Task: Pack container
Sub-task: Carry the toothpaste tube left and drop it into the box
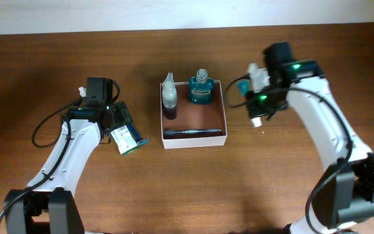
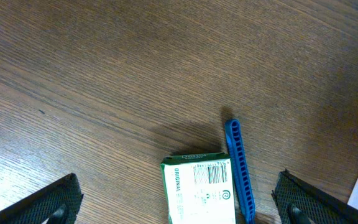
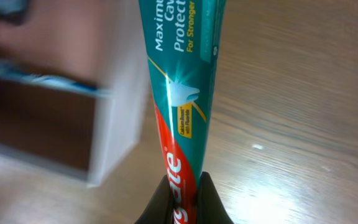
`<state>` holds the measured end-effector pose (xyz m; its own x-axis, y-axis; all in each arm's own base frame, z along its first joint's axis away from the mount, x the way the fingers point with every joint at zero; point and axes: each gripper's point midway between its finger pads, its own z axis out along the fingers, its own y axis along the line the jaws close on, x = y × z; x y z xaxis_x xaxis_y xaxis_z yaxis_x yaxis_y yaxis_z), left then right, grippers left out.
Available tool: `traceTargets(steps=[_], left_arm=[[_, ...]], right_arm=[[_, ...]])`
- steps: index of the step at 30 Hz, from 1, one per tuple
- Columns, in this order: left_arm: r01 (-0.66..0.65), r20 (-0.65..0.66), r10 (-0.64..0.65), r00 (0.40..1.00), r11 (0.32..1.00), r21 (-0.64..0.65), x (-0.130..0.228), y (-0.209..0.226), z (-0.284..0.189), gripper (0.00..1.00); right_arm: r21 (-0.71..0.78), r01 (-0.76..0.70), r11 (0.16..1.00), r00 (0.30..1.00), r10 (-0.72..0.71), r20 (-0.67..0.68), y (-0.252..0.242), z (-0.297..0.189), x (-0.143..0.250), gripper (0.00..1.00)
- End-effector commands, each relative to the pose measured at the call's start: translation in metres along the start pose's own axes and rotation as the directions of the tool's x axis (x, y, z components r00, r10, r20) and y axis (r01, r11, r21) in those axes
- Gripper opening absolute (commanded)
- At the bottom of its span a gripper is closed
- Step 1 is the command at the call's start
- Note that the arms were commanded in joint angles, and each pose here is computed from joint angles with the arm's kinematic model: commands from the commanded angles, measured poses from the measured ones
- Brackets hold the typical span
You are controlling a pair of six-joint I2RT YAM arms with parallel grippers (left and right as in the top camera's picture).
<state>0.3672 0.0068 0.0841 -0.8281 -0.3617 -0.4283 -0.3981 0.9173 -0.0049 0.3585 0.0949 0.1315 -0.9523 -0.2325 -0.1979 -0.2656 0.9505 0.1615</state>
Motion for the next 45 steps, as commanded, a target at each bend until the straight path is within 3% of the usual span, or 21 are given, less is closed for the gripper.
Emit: traceTargets(steps=[1, 13, 25, 26, 27, 32, 34, 37, 45], left_arm=[[0.008, -0.003, -0.008, 1.0, 1.0, -0.011, 0.001, 0.001, 0.002, 0.99], [0.008, -0.003, -0.008, 1.0, 1.0, -0.012, 0.002, 0.001, 0.002, 0.99], [0.008, -0.003, -0.008, 1.0, 1.0, -0.012, 0.002, 0.001, 0.002, 0.99], [0.008, -0.003, -0.008, 1.0, 1.0, -0.012, 0.002, 0.001, 0.002, 0.99], [0.008, -0.003, -0.008, 1.0, 1.0, -0.012, 0.002, 0.001, 0.002, 0.99], [0.008, -0.003, -0.008, 1.0, 1.0, -0.012, 0.002, 0.001, 0.002, 0.99], [0.008, -0.003, -0.008, 1.0, 1.0, -0.012, 0.002, 0.001, 0.002, 0.99], [0.008, -0.003, -0.008, 1.0, 1.0, -0.012, 0.002, 0.001, 0.002, 0.99], [0.008, -0.003, -0.008, 1.0, 1.0, -0.011, 0.001, 0.001, 0.002, 0.99]], right_arm=[[-0.01, 0.114, 0.993, 0.993, -0.114, 0.021, 0.038, -0.007, -0.002, 0.04], [0.023, 0.369, 0.929, 0.921, -0.369, 0.127, 0.102, 0.002, -0.024, 0.05], [0.046, 0.406, 0.913, 0.898, -0.408, 0.167, 0.105, 0.011, -0.04, 0.06], [0.046, 0.406, 0.913, 0.898, -0.407, 0.169, 0.105, 0.011, -0.04, 0.14], [0.046, 0.406, 0.913, 0.897, -0.408, 0.172, 0.105, 0.011, -0.041, 0.41], [0.048, 0.406, 0.912, 0.895, -0.408, 0.181, 0.106, 0.011, -0.043, 0.73], [0.05, 0.406, 0.912, 0.894, -0.408, 0.184, 0.106, 0.011, -0.044, 0.98], [0.065, 0.388, 0.919, 0.9, -0.393, 0.19, 0.101, 0.008, -0.047, 0.99], [0.134, 0.133, 0.982, 0.965, -0.159, 0.207, 0.03, -0.019, -0.048, 0.99]])
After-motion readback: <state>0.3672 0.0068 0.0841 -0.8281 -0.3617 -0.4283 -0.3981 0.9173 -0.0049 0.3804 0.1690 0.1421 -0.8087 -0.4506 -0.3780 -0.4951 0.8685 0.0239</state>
